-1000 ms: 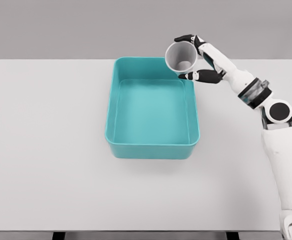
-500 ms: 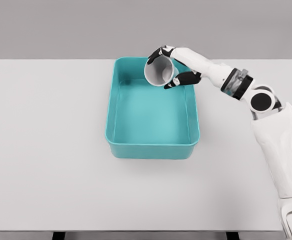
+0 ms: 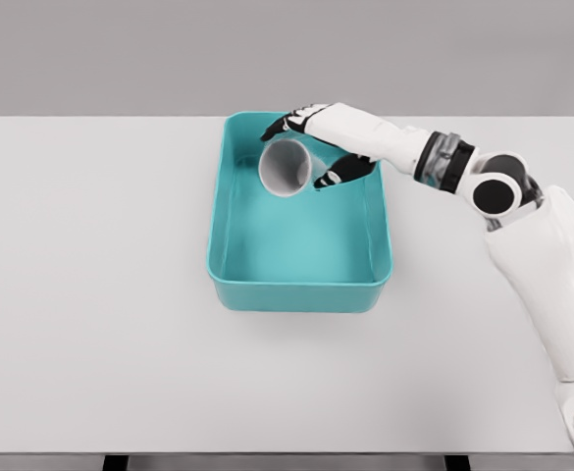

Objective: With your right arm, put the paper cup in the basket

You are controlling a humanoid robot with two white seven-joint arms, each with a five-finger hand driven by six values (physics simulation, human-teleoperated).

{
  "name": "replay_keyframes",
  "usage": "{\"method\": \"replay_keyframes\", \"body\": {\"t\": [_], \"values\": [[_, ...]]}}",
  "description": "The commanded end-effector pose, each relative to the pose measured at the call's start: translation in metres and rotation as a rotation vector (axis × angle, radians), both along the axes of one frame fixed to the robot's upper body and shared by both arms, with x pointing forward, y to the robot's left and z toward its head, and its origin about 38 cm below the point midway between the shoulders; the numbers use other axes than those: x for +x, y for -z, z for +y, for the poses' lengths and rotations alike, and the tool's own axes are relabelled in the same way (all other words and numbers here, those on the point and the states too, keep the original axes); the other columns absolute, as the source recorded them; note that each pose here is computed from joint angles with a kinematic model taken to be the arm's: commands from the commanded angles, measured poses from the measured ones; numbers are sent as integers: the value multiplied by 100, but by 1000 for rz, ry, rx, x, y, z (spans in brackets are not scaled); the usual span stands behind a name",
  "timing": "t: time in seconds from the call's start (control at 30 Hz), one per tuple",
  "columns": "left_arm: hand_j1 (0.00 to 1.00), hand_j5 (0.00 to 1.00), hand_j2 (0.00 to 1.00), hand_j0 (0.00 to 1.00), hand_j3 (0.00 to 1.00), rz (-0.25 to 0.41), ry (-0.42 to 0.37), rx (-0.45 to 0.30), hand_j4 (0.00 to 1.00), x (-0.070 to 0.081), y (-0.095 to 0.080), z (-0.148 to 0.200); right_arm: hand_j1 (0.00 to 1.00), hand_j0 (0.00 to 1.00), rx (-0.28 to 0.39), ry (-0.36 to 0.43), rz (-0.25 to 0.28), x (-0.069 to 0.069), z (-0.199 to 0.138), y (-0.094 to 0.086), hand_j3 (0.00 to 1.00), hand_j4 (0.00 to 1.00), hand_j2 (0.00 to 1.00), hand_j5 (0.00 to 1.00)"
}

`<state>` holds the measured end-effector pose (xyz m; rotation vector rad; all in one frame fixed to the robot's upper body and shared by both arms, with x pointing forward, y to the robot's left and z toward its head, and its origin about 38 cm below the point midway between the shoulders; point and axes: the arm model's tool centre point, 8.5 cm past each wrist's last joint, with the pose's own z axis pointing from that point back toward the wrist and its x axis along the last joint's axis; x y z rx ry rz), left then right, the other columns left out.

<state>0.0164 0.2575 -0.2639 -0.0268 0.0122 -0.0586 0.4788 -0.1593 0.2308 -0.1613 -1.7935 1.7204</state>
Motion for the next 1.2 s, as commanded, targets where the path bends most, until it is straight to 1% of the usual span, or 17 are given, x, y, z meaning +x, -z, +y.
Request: {"method": "replay_keyframes", "body": {"t": [0.0, 0.03, 0.4, 0.43, 0.47, 0.5, 0.53, 0.57, 0.6, 0.67, 0.7, 0.73, 0.8, 0.83, 0.9, 0.93, 1.17], "values": [[100, 100, 100, 100, 100, 0, -1, 0, 100, 0, 0, 0, 92, 92, -14, 3, -13, -2, -5, -4, 92, 92, 92, 92], [100, 100, 100, 100, 100, 0, 1, 0, 100, 0, 0, 0, 98, 98, -19, 7, -13, -1, -8, -4, 98, 98, 98, 98], [100, 100, 100, 100, 100, 0, 1, 0, 100, 0, 0, 0, 99, 99, -18, 11, -21, -2, -10, -8, 99, 99, 99, 99], [100, 100, 100, 100, 100, 0, -1, 0, 100, 0, 0, 0, 99, 99, -3, 14, -15, -2, -12, -8, 99, 99, 99, 99], [100, 100, 100, 100, 100, -3, 7, 4, 100, 1, 0, 0, 99, 99, 42, 19, 0, -2, -18, -12, 99, 99, 99, 99], [100, 100, 100, 100, 100, -10, 3, 3, 100, 6, 0, 0, 100, 100, 140, 31, 29, -2, -34, -19, 100, 100, 100, 100], [100, 100, 100, 100, 100, -9, 5, 3, 100, 5, 0, 0, 100, 100, 199, 41, 48, -4, -52, -24, 100, 100, 100, 100], [100, 100, 100, 100, 100, -3, 3, 3, 100, 1, 0, 0, 100, 100, 279, 44, 68, -10, -70, -28, 100, 100, 100, 100], [100, 100, 100, 100, 100, 2, 2, 3, 100, -1, 0, 0, 100, 100, 330, 41, 68, -16, -82, -34, 100, 100, 100, 100], [100, 100, 100, 100, 100, -1, 4, 3, 100, 0, 0, 0, 100, 100, 423, 23, 84, -36, -104, -41, 100, 100, 100, 100], [100, 100, 100, 100, 100, -1, 2, 3, 100, 0, 0, 0, 100, 100, 451, 24, 98, -47, -117, -40, 100, 100, 100, 100], [100, 100, 100, 100, 100, -1, 2, 3, 100, 0, 0, 0, 100, 100, 466, 34, 100, -58, -132, -41, 100, 100, 100, 100], [100, 100, 100, 100, 100, -1, 4, 3, 100, 0, 0, 0, 100, 100, 455, 65, 94, -78, -158, -43, 100, 100, 100, 100], [100, 100, 100, 100, 100, 0, 2, 3, 100, 0, 0, 0, 100, 100, 457, 83, 98, -84, -167, -41, 100, 100, 100, 100], [100, 100, 100, 100, 100, -1, 2, 3, 100, 0, 0, 0, 100, 100, 468, 112, 110, -90, -178, -34, 100, 100, 100, 100], [100, 100, 100, 100, 100, -1, 2, 3, 100, 0, 0, 0, 100, 100, 468, 110, 109, -91, -177, -34, 100, 100, 100, 100], [100, 100, 100, 100, 100, -3, 4, 3, 100, 1, 0, 0, 100, 100, 468, 115, 114, -90, -179, -32, 100, 100, 100, 100]]}}
